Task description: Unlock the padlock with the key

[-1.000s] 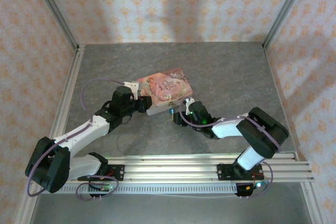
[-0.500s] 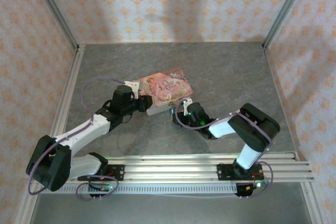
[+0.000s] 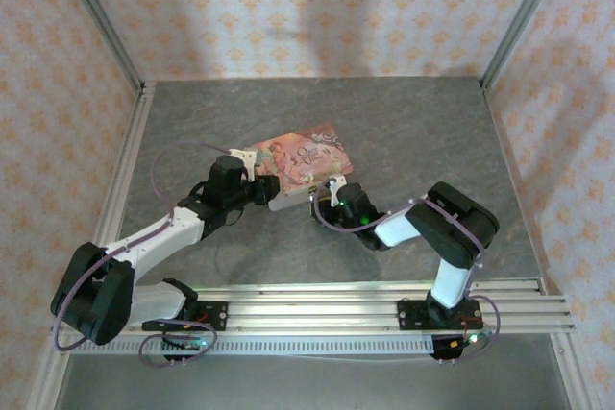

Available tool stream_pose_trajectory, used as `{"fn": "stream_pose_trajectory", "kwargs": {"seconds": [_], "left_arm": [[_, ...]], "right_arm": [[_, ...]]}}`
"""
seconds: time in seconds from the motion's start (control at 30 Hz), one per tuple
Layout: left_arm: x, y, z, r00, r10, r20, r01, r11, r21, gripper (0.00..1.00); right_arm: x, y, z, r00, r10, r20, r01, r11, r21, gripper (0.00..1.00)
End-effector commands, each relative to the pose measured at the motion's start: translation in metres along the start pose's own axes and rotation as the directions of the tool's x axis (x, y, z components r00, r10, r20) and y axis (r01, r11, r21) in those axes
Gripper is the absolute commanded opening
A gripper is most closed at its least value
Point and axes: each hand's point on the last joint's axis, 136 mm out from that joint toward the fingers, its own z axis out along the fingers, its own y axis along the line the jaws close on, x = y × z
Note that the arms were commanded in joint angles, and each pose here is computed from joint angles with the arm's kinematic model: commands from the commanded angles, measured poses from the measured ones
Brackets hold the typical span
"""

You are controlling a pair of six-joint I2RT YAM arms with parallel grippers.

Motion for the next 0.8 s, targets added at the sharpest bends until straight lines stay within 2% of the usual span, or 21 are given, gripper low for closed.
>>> {"fn": "stream_pose_trajectory", "kwargs": {"seconds": [0.0, 0.37, 0.77], "left_arm": [[-0.014, -0.004, -0.002, 0.999, 0.026, 0.033, -0.026, 1.000, 0.006, 0.39], [-0.014, -0.003, 0.003, 0.999, 0.021, 0.029, -0.021, 1.000, 0.007, 0.39], [-0.016, -0.005, 0.005, 0.999, 0.014, 0.035, -0.014, 1.000, 0.014, 0.39]], "right_arm": [[0.013, -0.001, 0.004, 0.999, 0.007, -0.038, -0.007, 1.000, 0.002, 0.19], [0.012, -0.005, -0.010, 0.998, 0.028, -0.061, -0.026, 0.999, 0.038, 0.01], [-0.003, -0.008, -0.020, 0.980, 0.186, -0.063, -0.177, 0.976, 0.130, 0.00]]}}
